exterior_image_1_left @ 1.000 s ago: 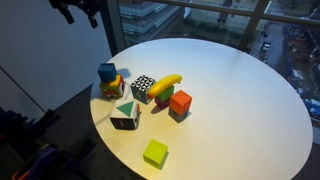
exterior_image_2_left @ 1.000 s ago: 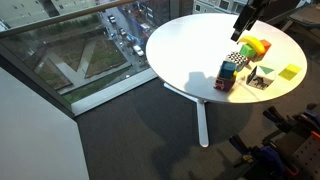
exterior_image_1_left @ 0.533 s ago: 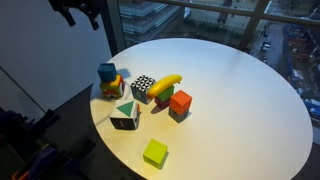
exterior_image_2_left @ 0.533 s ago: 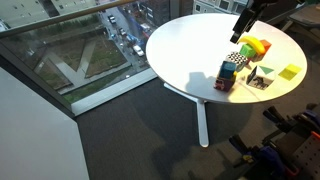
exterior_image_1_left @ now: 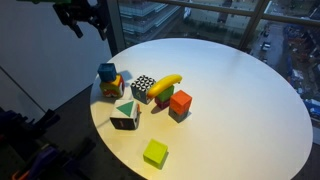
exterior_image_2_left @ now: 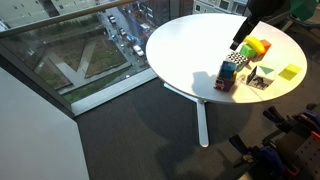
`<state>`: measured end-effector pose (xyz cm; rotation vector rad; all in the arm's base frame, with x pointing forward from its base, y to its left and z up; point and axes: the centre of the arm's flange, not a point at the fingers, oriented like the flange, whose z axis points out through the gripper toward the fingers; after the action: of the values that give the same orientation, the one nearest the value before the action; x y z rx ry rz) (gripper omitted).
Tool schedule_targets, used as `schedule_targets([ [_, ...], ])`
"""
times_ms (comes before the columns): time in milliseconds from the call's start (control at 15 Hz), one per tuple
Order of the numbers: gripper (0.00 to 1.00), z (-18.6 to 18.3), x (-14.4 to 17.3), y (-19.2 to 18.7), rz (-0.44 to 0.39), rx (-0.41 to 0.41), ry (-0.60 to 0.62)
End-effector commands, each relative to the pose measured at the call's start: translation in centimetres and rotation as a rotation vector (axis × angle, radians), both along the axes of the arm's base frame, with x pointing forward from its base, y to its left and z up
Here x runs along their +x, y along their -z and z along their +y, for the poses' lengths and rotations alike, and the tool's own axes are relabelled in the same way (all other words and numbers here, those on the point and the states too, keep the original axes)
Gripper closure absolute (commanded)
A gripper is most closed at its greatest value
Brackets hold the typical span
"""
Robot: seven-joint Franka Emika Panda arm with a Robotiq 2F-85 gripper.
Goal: Put the blue block on the orange block
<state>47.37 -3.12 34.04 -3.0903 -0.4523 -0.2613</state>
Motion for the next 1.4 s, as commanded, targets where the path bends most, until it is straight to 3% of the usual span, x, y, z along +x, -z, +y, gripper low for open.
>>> schedule_targets([
  [0, 0.0, -1.2, -0.3, 1.5, -0.005, 0.01, -0.045],
  [600, 0.0, -2.6, -0.1, 4.9, 0.043, -0.006, -0.191],
  [1333, 0.0, -2.0, 1.3, 8.9, 0.016, -0.023, -0.176],
])
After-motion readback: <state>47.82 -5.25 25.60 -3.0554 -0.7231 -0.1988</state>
